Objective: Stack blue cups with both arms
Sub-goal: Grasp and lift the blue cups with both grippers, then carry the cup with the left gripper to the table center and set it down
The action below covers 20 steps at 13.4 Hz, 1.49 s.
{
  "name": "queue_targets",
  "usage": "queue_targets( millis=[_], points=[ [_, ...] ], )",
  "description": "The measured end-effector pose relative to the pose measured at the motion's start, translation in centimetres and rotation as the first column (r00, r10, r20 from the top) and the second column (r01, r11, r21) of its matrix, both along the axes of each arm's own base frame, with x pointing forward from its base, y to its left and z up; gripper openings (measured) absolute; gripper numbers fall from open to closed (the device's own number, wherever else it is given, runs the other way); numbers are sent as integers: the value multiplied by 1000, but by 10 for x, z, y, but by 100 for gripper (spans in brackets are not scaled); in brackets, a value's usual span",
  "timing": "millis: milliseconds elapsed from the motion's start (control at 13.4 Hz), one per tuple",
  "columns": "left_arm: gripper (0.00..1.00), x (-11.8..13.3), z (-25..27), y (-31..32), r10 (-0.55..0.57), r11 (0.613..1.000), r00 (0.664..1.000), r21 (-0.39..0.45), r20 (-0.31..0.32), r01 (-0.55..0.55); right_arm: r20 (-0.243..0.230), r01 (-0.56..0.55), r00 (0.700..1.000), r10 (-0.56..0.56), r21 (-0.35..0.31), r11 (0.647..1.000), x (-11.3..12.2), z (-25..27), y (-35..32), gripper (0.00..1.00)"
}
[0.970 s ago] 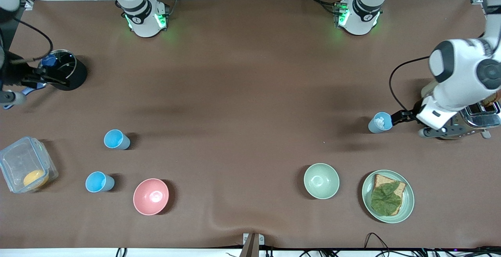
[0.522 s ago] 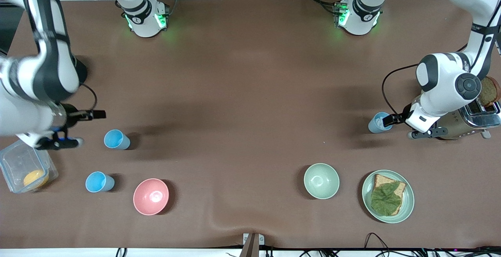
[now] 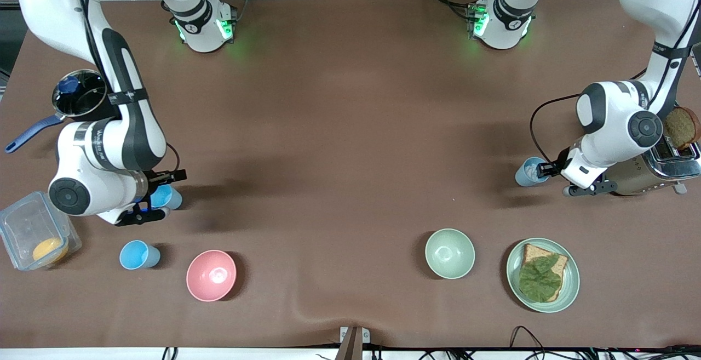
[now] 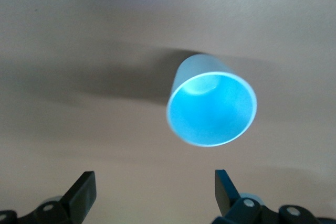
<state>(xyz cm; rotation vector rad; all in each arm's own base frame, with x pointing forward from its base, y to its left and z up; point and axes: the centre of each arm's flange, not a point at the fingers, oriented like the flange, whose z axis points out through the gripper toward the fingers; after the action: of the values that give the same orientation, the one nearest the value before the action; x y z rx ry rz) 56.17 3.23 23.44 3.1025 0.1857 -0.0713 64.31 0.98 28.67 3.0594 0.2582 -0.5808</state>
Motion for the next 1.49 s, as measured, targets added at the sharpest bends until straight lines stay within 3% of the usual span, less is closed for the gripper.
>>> queue_targets(
  millis=[224, 448, 672, 970, 1119, 1194, 1493],
  points=[
    [3, 5, 6, -9, -15, 1000, 1000, -4, 17, 15, 56, -1, 998, 0, 23, 1000, 6, 3, -53, 100],
    [4, 15, 28, -57, -5, 1000, 998, -28, 59, 6, 94, 50, 994, -54, 42, 998, 2, -12, -89, 100],
    [4, 14, 63, -163, 54, 996, 997, -81, 57, -49, 90, 117, 988, -127, 104, 988, -8, -46, -93, 100],
    [4, -26, 87, -311, 90, 990, 996, -111, 5, -89, 84, 124, 987, -135, 116, 985, -9, -63, -89, 100],
    [4, -55, 78, -374, 112, 987, 993, -115, -33, -115, 84, 126, 987, -136, 118, 985, -8, -64, -88, 94],
    [4, -68, 72, -402, 117, 985, 992, -119, -53, -122, 85, 126, 987, -136, 119, 985, -8, -65, -88, 87],
    [4, -109, 39, -491, 140, 980, 985, -125, -105, -152, 85, 125, 987, -135, 120, 985, -8, -65, -86, 44]
  ],
)
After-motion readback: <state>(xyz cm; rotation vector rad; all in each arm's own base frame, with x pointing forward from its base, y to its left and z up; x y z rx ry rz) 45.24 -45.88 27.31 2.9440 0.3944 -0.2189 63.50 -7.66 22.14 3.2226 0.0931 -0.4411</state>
